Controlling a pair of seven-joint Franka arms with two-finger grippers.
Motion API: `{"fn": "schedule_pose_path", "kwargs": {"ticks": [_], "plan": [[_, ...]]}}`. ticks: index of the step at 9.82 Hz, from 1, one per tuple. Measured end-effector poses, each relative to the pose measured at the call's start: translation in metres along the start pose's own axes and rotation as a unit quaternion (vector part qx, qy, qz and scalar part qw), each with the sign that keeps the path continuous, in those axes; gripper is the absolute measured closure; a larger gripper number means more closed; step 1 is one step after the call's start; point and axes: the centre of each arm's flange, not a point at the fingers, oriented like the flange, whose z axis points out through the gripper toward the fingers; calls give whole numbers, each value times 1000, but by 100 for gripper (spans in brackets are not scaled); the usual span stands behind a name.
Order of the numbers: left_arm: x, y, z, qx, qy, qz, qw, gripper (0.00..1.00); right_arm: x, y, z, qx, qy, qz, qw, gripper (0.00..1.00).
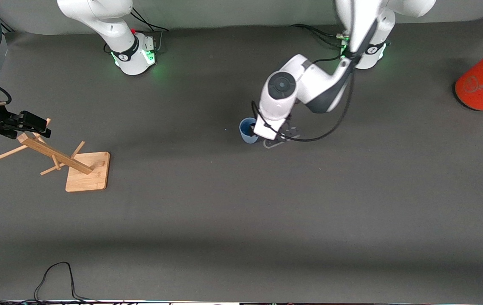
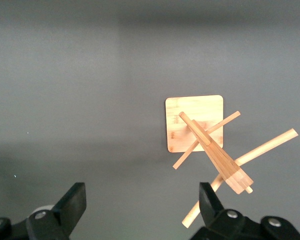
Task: Rotate and upright cup with both arms
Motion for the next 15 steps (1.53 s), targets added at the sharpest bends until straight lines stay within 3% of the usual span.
{"fn": "schedule_pose_path", "kwargs": {"ticks": [1,3,5,7,9,15], "plan": [[26,-25,-49,13,-10,51,999,0,0,0,0,0,0,0,1000,0],[82,-89,-122,32,23,102,994,0,0,0,0,0,0,0,1000,0],[133,-172,-173,31,57,117,991,0,0,0,1,0,-1,0,1000,0],[165,-260,-208,25,71,126,989,0,0,0,1,0,-1,0,1000,0],[164,-314,-227,27,74,147,986,0,0,0,1,0,-1,0,1000,0],[116,-354,-263,26,108,146,983,0,0,0,1,0,-1,0,1000,0]]}}
